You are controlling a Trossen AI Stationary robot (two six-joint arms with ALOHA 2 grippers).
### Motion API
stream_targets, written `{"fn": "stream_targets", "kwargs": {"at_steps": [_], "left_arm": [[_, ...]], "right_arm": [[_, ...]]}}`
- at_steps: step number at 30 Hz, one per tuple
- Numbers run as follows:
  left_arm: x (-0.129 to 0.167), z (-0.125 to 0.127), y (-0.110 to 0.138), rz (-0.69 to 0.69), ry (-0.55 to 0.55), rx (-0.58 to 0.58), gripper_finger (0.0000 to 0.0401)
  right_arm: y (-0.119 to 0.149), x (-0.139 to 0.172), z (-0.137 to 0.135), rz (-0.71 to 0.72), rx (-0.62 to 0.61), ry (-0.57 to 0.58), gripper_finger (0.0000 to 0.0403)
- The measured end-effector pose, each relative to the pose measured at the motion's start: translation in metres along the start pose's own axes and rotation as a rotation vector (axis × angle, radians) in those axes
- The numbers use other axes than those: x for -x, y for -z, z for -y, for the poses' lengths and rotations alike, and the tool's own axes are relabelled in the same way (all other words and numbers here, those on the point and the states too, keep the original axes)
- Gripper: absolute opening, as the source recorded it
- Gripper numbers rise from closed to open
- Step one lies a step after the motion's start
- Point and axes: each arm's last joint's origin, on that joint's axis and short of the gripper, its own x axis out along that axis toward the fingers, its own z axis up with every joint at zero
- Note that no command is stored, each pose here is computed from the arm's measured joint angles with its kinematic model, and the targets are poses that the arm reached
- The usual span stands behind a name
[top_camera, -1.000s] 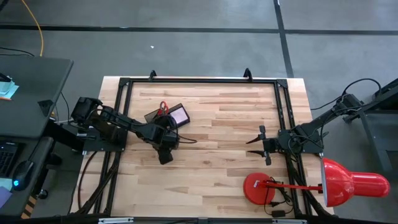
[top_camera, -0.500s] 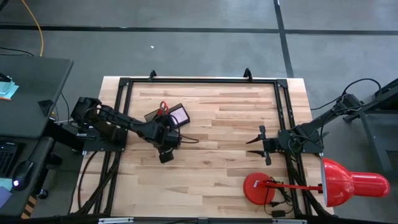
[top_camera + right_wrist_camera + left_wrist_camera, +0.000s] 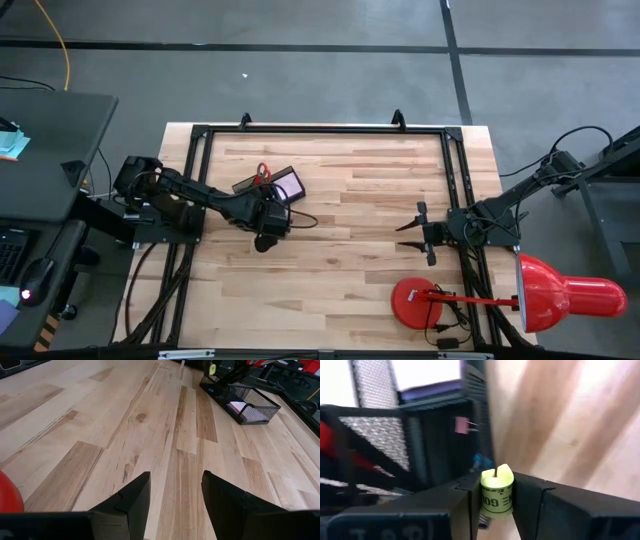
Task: Pick and place office supplies into organizer
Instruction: Put the eraser into the desk organizer
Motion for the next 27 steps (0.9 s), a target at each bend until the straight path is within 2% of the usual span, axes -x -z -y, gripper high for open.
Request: {"fn": "stream_targets", "kwargs": {"at_steps": [4,9,13,20,27], "left_arm": [[0.0,-0.003,0.0,0.034,-0.073,0.024,0.0074],[-0.002,-0.006,-0.001,0.023,-0.089,0.015,0.0074],[-0.014,-0.019,0.002,-0.031,-0.121,0.092,0.0074],[-0.024,-0.03,0.004,-0.082,-0.124,0.132,0.0074],[-0.024,-0.025,-0.001,-0.056,-0.056,0.153,0.0083]], "right_arm": [[0.0,0.0,0.0,0.0,0.0,0.0,0.0169],[0.0,0.0,0.0,0.0,0.0,0.0,0.0169],[0.0,0.0,0.0,0.0,0.0,0.0,0.0169],[0.0,0.0,0.0,0.0,0.0,0.0,0.0169],[0.0,0.0,0.0,0.0,0.0,0.0,0.0169]]}}
